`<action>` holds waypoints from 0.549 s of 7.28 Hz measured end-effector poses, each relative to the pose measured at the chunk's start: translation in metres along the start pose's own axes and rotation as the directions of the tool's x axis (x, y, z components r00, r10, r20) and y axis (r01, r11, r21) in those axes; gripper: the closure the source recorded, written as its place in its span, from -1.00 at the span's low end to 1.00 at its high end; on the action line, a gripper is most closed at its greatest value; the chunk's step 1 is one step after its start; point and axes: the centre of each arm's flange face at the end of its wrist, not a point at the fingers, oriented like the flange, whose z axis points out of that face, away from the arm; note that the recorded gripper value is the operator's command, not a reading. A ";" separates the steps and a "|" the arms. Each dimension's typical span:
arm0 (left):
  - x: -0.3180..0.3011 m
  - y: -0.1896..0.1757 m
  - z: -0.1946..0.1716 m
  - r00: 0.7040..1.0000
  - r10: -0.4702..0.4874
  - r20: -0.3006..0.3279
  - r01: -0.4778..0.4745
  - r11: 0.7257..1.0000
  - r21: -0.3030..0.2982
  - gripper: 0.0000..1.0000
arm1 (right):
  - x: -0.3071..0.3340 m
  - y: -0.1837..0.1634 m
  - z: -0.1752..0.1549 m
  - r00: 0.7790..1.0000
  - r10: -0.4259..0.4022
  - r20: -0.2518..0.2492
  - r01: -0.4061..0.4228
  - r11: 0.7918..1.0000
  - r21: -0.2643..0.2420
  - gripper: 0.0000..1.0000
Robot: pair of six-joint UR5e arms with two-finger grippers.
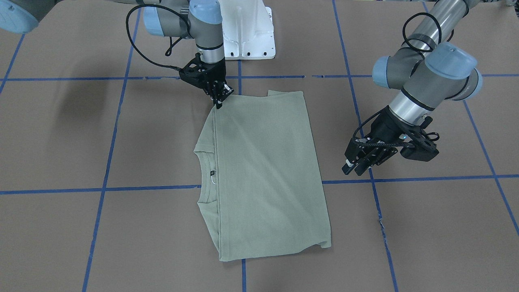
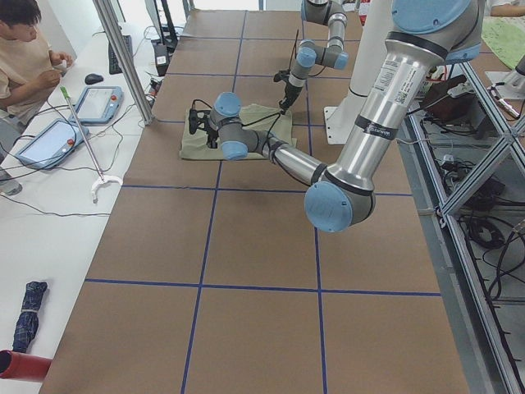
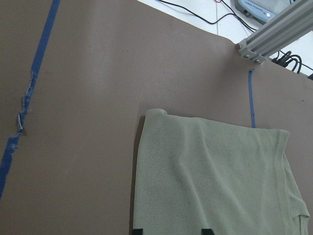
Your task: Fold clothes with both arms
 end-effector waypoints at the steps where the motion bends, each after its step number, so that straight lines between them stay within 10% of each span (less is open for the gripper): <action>1: -0.007 0.008 -0.009 1.000 -0.019 -0.002 0.019 1.000 -0.002 0.00 | 0.002 -0.003 -0.012 1.000 0.003 0.016 -0.003 1.000 -0.010 1.00; 4: 0.010 0.090 -0.021 0.973 -0.226 -0.040 0.222 0.972 -0.075 -0.10 | 0.021 -0.003 -0.039 0.999 -0.001 0.045 0.003 0.999 -0.043 1.00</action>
